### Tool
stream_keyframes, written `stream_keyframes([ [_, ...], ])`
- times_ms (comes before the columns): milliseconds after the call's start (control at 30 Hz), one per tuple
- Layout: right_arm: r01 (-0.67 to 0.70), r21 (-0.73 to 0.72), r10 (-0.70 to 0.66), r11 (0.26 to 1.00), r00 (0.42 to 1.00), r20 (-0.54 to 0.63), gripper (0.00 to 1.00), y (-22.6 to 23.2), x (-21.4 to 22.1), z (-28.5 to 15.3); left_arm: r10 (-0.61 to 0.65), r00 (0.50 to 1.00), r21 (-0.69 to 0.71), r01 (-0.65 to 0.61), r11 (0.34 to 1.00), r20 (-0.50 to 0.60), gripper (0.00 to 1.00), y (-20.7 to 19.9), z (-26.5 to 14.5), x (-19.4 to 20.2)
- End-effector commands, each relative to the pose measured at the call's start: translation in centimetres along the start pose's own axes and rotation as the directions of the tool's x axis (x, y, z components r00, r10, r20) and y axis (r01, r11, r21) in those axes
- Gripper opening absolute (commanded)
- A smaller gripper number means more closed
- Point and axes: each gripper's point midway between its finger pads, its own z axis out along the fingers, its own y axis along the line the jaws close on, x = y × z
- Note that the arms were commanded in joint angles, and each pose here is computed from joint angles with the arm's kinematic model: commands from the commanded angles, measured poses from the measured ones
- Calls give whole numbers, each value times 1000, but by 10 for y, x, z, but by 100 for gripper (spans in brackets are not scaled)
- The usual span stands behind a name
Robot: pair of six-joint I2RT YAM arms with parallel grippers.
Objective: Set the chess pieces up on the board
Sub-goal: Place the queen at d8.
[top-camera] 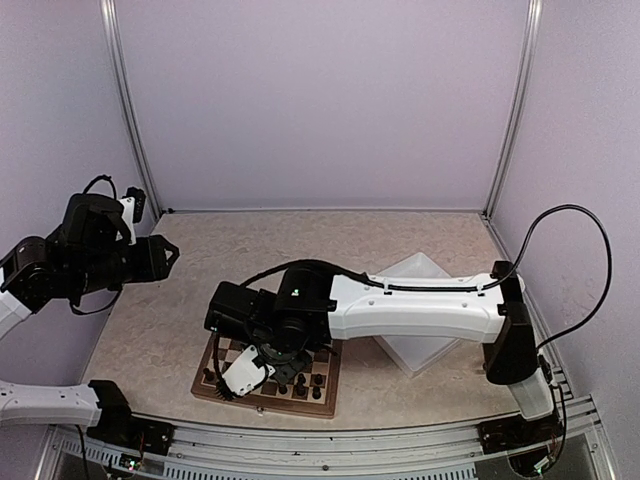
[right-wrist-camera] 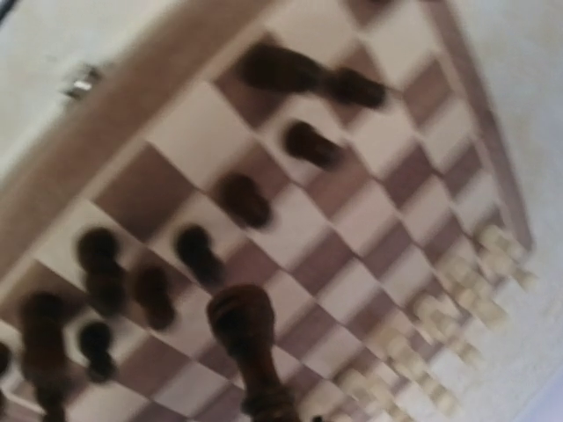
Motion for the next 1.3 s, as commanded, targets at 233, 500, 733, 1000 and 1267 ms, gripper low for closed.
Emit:
stream_keyframes([
  [233,96,-97,-103,991,993,-66,0,34,-16,30,-10,1000,42,9,999,29,57,4,-9,4],
  [500,83,-130,-95,988,991,-91,0,41,-17,42,-29,998,85,25,996,48,57,2,-18,2],
  [733,74,-111,-85,991,992,-92,0,37,-20,48,-24,998,103,19,994,50,57,-1,-18,2],
  [1000,71,-102,-80,992,993,-89,5,35,-23,52,-18,999,118,13,993,46,57,-5,-15,3],
  [1267,68,-104,-77,992,993,-90,18,35,-23,54,-15,999,125,9,992,43,57,-7,-14,3],
])
